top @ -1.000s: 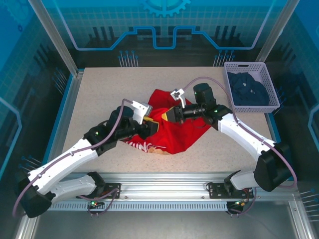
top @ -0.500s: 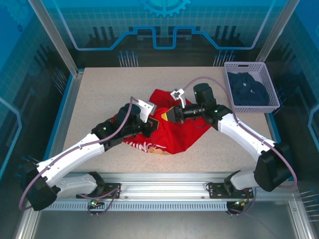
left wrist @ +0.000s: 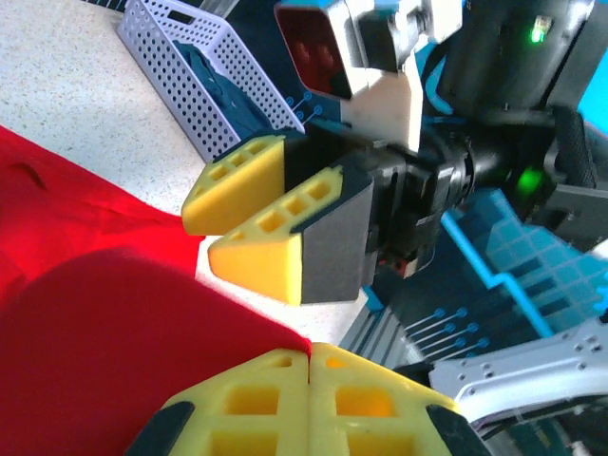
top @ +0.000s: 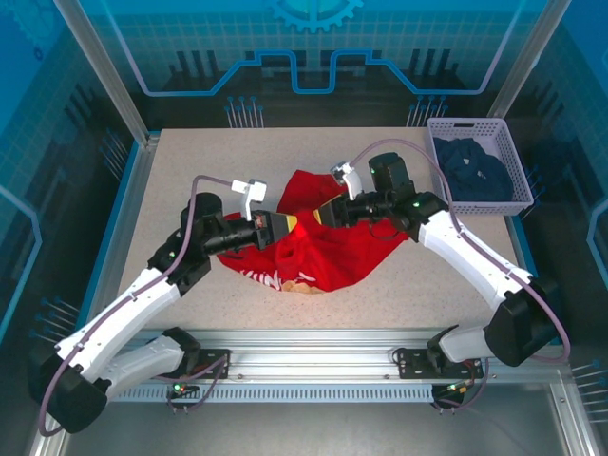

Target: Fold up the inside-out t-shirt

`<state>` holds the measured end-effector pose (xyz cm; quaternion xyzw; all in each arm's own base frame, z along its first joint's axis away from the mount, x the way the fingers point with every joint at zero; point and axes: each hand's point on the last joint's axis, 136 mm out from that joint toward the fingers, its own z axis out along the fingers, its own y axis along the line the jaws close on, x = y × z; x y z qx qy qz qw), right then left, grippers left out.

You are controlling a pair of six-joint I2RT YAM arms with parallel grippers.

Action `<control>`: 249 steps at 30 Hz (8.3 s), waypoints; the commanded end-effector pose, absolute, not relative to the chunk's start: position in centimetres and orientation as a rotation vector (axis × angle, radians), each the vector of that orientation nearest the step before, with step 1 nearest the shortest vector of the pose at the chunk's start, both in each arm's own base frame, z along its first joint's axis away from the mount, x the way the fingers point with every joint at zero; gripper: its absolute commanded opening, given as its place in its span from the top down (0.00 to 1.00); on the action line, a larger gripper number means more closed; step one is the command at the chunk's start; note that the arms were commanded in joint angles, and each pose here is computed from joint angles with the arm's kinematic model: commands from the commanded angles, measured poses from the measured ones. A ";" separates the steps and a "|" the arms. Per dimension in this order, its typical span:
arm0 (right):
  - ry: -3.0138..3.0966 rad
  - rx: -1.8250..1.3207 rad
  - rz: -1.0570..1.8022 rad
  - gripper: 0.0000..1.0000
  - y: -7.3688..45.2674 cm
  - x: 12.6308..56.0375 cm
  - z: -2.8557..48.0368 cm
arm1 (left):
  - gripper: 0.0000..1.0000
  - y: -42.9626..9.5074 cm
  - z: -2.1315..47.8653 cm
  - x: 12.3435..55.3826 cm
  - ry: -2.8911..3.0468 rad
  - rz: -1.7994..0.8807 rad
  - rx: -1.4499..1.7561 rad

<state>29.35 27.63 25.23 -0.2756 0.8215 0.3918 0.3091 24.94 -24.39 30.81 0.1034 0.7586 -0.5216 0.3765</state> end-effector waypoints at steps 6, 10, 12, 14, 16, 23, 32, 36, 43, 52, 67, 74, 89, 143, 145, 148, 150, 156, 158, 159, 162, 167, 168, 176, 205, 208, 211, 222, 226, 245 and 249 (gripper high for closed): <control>1.879 -1.009 0.812 0.42 28.4 24.1 26.3 | 1.00 -24.2 31.9 25.5 1.940 -1.437 0.109; 1.829 -1.061 0.909 0.43 30.5 23.2 25.1 | 1.00 -24.1 32.3 25.4 1.928 -1.442 0.109; 1.830 -1.053 0.933 0.45 31.1 23.5 24.4 | 1.00 -24.0 32.4 25.3 1.924 -1.438 0.113; 1.827 -1.042 0.934 0.48 31.6 23.8 23.9 | 1.00 -23.9 32.5 25.2 1.924 -1.433 0.114; 1.808 -1.037 0.934 0.52 32.0 24.0 24.2 | 1.00 -23.9 32.3 25.2 1.927 -1.431 0.120; 1.724 -1.024 0.902 0.61 31.7 23.7 26.0 | 1.00 -23.9 31.9 25.2 1.937 -1.416 0.123; 1.685 -1.031 0.908 0.88 32.5 23.5 27.4 | 1.00 -23.8 31.4 25.2 1.948 -1.403 0.125; 1.709 -1.017 0.933 1.00 32.0 23.0 28.8 | 1.00 -22.4 29.7 26.7 2.007 -1.261 0.020; 1.925 -0.875 1.250 1.00 31.9 23.1 30.2 | 0.69 -19.6 28.0 28.2 2.025 -0.945 0.039; 1.959 -0.793 1.316 1.00 31.5 24.8 31.1 | 0.44 -21.2 26.1 23.6 2.016 -0.952 0.278; 1.968 -0.782 1.294 1.00 30.9 25.0 30.5 | 0.68 -23.4 24.7 25.6 2.085 -0.822 0.397; 1.966 -0.780 1.291 1.00 30.7 24.9 30.5 | 0.86 -23.3 24.7 26.0 2.079 -0.821 0.390; 2.179 -0.669 0.895 1.00 26.6 28.1 28.0 | 1.00 -21.3 33.0 23.0 1.791 -1.314 0.233; 1.952 -1.160 0.834 0.52 33.7 26.8 19.9 | 1.00 -19.7 32.2 24.2 1.815 -1.147 0.196; 1.938 -1.164 0.847 0.55 33.7 26.8 20.1 | 1.00 -19.7 32.1 24.2 1.817 -1.145 0.197; 1.925 -1.161 0.856 0.64 33.6 27.1 20.3 | 1.00 -19.7 32.0 24.2 1.818 -1.142 0.196; 1.919 -1.162 0.871 0.70 33.6 27.2 20.5 | 1.00 -19.7 32.0 24.2 1.818 -1.142 0.197; 1.904 -1.165 0.872 0.86 33.2 27.1 21.0 | 1.00 -19.6 32.0 24.3 1.820 -1.136 0.195; 1.911 -1.160 0.866 0.85 32.9 27.1 21.0 | 1.00 -19.6 32.0 24.3 1.821 -1.137 0.194; 1.912 -1.155 0.865 0.84 32.8 27.1 21.0 | 1.00 -19.6 31.9 24.3 1.822 -1.136 0.195; 1.907 -1.145 0.874 0.82 32.7 27.1 21.1 | 1.00 -19.6 31.9 24.3 1.822 -1.138 0.193; 1.894 -1.142 0.895 0.78 32.7 26.9 21.6 | 1.00 -19.6 31.9 24.2 1.822 -1.138 0.192; 1.894 -1.141 0.897 0.78 32.7 26.9 21.6 | 1.00 -19.6 31.9 24.2 1.823 -1.138 0.192; 1.891 -1.133 0.882 0.89 32.3 26.9 22.0 | 1.00 -19.5 31.8 24.3 1.826 -1.131 0.188; 1.926 -1.005 0.702 1.00 26.7 25.5 22.9 | 1.00 -16.0 28.5 26.1 1.950 -0.864 0.011; 1.922 -0.972 0.653 1.00 26.0 25.9 23.4 | 1.00 -15.3 27.6 26.4 1.977 -0.814 -0.022; 1.873 -0.967 0.639 1.00 25.6 25.6 24.4 | 1.00 -14.7 26.1 26.7 2.033 -0.756 -0.052; 1.859 -1.041 0.659 1.00 25.0 22.3 21.4 | 1.00 -13.3 19.2 27.1 2.245 -0.605 -0.170; 1.877 -1.035 0.638 1.00 25.0 22.8 21.4 | 1.00 -13.9 19.9 27.4 2.207 -0.656 -0.169; 2.103 -0.860 0.523 1.00 24.8 27.3 22.6 | 1.00 -15.9 22.8 28.7 2.155 -0.764 -0.122; 2.285 -0.766 0.487 1.00 23.5 28.6 18.4 | 1.00 -16.5 19.3 30.2 2.253 -0.724 -0.152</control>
